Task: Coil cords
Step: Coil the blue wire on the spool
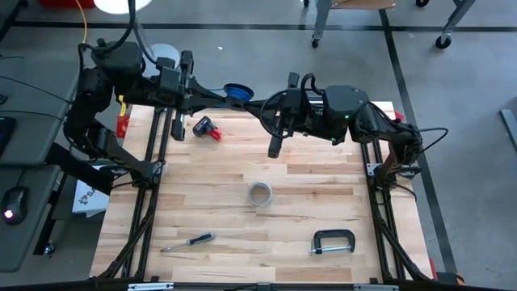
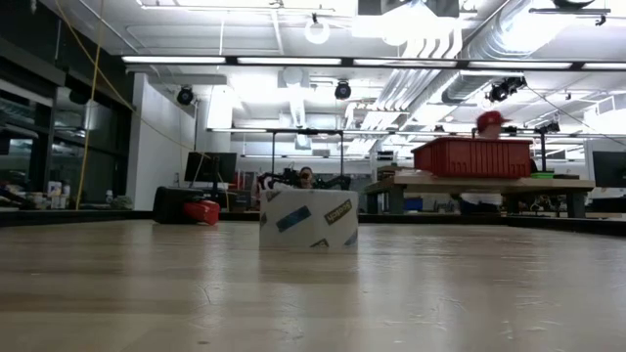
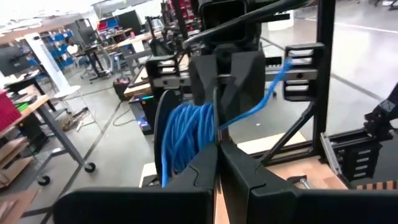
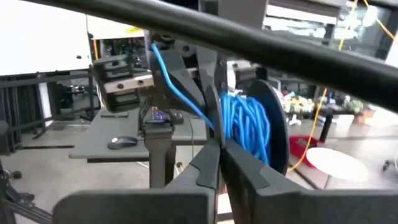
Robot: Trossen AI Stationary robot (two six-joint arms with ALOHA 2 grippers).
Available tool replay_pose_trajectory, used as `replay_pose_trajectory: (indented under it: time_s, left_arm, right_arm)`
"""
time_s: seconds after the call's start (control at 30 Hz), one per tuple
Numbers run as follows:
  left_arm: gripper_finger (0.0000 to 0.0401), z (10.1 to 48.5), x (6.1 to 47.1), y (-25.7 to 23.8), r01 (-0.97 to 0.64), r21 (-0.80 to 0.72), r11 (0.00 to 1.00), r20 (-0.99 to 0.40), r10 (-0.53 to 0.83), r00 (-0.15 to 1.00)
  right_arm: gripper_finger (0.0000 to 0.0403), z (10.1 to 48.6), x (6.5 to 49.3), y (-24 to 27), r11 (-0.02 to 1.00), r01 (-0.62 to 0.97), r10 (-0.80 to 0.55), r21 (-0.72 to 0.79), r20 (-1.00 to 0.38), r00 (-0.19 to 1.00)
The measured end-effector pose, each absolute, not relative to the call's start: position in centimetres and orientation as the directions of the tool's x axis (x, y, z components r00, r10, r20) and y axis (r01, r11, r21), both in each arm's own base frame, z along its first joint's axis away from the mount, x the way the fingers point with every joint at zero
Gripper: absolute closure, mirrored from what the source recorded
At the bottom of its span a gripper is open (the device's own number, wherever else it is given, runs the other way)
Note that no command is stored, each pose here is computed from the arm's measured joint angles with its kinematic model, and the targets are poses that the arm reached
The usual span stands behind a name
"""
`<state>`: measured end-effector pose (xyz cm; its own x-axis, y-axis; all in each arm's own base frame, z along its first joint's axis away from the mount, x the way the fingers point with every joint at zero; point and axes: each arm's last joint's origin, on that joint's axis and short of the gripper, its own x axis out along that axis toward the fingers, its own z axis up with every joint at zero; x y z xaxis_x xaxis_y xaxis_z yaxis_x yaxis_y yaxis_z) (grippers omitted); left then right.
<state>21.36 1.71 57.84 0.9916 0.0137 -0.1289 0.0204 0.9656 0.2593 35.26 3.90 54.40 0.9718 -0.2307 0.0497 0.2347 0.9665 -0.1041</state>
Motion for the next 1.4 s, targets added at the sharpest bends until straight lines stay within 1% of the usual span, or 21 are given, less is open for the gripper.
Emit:
replay_pose_trajectory:
  time_s: [0.1, 0.2, 0.27, 0.33, 0.37, 0.47, 0.63, 0.73, 0.8, 0.87, 0.93, 1.03, 1.07, 1.13, 1.2, 1.3, 1.33, 1.4]
  left_arm:
    - [0.0396, 57.7, 21.3, 1.7, 0.017, 0.256, 0.967, -0.145, 0.021, 0.989]
    - [0.0395, 57.2, 20.6, 1.8, -0.016, 0.259, 0.966, -0.205, 0.071, 0.976]
    - [0.039, 56.9, 19.5, 1.8, -0.037, 0.264, 0.964, -0.257, 0.107, 0.96]
    - [0.0381, 57.4, 17.9, 1.7, -0.062, 0.261, 0.963, -0.229, 0.125, 0.965]
    - [0.0376, 57.4, 17.2, 1.7, -0.064, 0.248, 0.967, -0.237, 0.124, 0.964]
    - [0.0362, 56.9, 15.5, 1.6, -0.082, 0.165, 0.983, -0.306, 0.13, 0.943]
    - [0.0339, 54.6, 13.9, 1.6, -0.162, 0.022, 0.986, -0.474, 0.153, 0.867]
    - [0.033, 52.0, 13.4, 1.5, -0.21, -0.059, 0.976, -0.53, 0.147, 0.835]
    - [0.0326, 49.2, 13.8, 1.3, -0.229, -0.123, 0.965, -0.515, 0.135, 0.847]
    - [0.0323, 45.2, 14.4, 1.1, -0.244, -0.218, 0.945, -0.461, 0.12, 0.879]
    - [0.0321, 40.0, 14.9, 0.7, -0.246, -0.339, 0.908, -0.418, 0.089, 0.904]
    - [0.032, 32.3, 15.2, 0.1, -0.199, -0.551, 0.81, -0.327, 0.01, 0.945]
    - [0.032, 30.2, 15.4, 0.0, -0.173, -0.614, 0.77, -0.286, -0.012, 0.958]
    - [0.032, 26.5, 15.7, 0.0, -0.16, -0.693, 0.702, -0.243, -0.019, 0.97]
    - [0.032, 24.0, 15.7, 0.1, -0.189, -0.709, 0.68, -0.25, 0.009, 0.968]
    - [0.032, 21.8, 15.8, 0.7, -0.268, -0.668, 0.694, -0.305, 0.074, 0.95]
    - [0.032, 21.1, 15.9, 0.9, -0.295, -0.646, 0.704, -0.333, 0.088, 0.939]
    - [0.032, 20.0, 16.1, 1.3, -0.333, -0.591, 0.735, -0.381, 0.11, 0.918]
  right_arm:
    - [0.0398, 54.4, 35.0, 3.9, 0.952, 0.292, -0.29, -0.093, 0.044, 0.956]
    - [0.04, 54.5, 34.3, 4.1, 0.944, 0.311, -0.311, -0.112, 0.022, 0.95]
    - [0.0401, 54.8, 33.4, 3.9, 0.932, 0.344, -0.346, -0.113, 0.005, 0.938]
    - [0.0402, 55.6, 31.9, 3.6, 0.922, 0.372, -0.373, -0.103, 0.011, 0.928]
    - [0.0402, 55.8, 31.3, 3.4, 0.911, 0.399, -0.401, -0.104, -0.002, 0.916]
    - [0.0402, 55.5, 30.0, 3.0, 0.895, 0.433, -0.441, -0.103, -0.073, 0.894]
    - [0.0402, 53.8, 28.0, 2.4, 0.881, 0.464, -0.47, -0.09, -0.277, 0.838]
    - [0.0402, 51.8, 26.4, 1.7, 0.849, 0.521, -0.497, -0.09, -0.47, 0.729]
    - [0.0402, 49.7, 26.2, 1.7, 0.824, 0.553, -0.51, -0.125, -0.59, 0.626]
    - [0.0402, 47.4, 26.6, 2.3, 0.811, 0.566, -0.498, -0.149, -0.682, 0.536]
    - [0.0403, 45.3, 26.5, 3.0, 0.814, 0.566, -0.465, -0.133, -0.732, 0.498]
    - [0.0403, 42.0, 25.8, 4.0, 0.808, 0.589, -0.402, -0.019, -0.75, 0.526]
    - [0.0403, 40.3, 25.8, 4.3, 0.8, 0.599, -0.372, 0.037, -0.752, 0.544]
    - [0.0403, 36.5, 25.9, 4.6, 0.767, 0.61, -0.297, 0.199, -0.732, 0.613]
    - [0.0403, 32.6, 25.8, 4.3, 0.719, 0.595, -0.239, 0.36, -0.675, 0.698]
    - [0.0403, 27.8, 26.1, 2.4, 0.582, 0.488, -0.177, 0.65, -0.485, 0.857]
    - [0.0403, 26.0, 26.2, 1.7, 0.535, 0.443, -0.16, 0.719, -0.428, 0.889]
    - [0.0403, 22.1, 26.3, 0.3, 0.462, 0.379, -0.161, 0.802, -0.345, 0.925]
